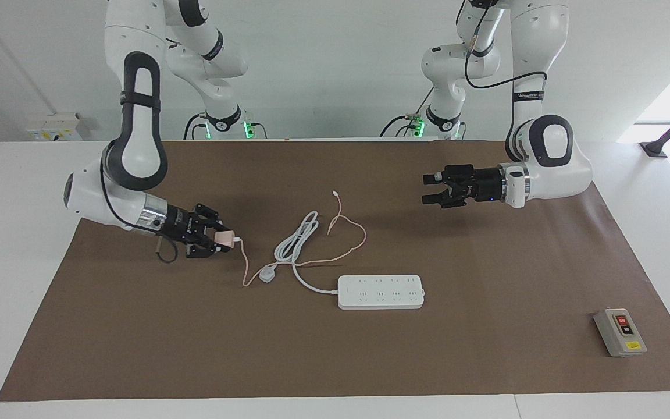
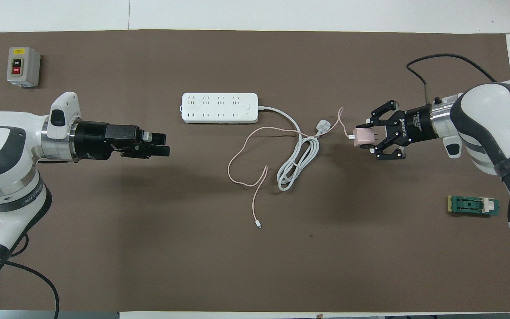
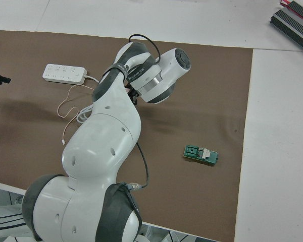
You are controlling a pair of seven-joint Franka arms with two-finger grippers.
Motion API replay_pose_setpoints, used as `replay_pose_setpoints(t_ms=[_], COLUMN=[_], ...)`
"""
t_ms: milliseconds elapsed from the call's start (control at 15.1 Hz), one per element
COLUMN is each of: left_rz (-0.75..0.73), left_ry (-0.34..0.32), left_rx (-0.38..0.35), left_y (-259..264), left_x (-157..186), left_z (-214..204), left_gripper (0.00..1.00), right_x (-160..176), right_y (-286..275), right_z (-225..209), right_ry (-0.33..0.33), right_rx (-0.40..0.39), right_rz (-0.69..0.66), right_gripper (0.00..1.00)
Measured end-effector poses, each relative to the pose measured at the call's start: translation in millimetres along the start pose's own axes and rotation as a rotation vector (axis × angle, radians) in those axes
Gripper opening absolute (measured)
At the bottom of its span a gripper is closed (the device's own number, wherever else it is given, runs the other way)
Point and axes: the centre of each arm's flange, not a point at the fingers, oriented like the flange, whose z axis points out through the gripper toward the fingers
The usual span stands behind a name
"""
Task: Plug charger into power strip
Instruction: 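Lift the charger with the right gripper while the left gripper approaches, then grasp the charger with the left gripper from the right gripper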
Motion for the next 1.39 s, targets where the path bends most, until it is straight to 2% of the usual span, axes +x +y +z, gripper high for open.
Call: replay_pose_setpoints(t_ms=[133,398,796,1061,1392], left_rz=[0.025,0.016,-0.002,-0.007,0.013], left_ry=[-0.001,0.009,0.009,0.043,0.064], left_rx=[-0.041,-0.123,-0.165,-0.186,-0.167], left_y=[-11,-40,-48,-47,-51], left_x=[4,11,16,20,22], left_z=[16,44,64,62,63], left_gripper=[1.0,1.0,1.0,1.0,1.0], right_x=[-43,-106,-202,-242,-263], right_y=[-4,-6,15,29,39], right_z=[9,42,120,147,163], right_ry=[0.002,-0.008,0.031,0.026,0.006], right_rx=[0.004,0.04,0.062,0.079,0.103], right_rz=[0.034,0.076,-0.008,-0.055,-0.045], right_gripper=[0.5,0.5,0.5,0.5,0.5])
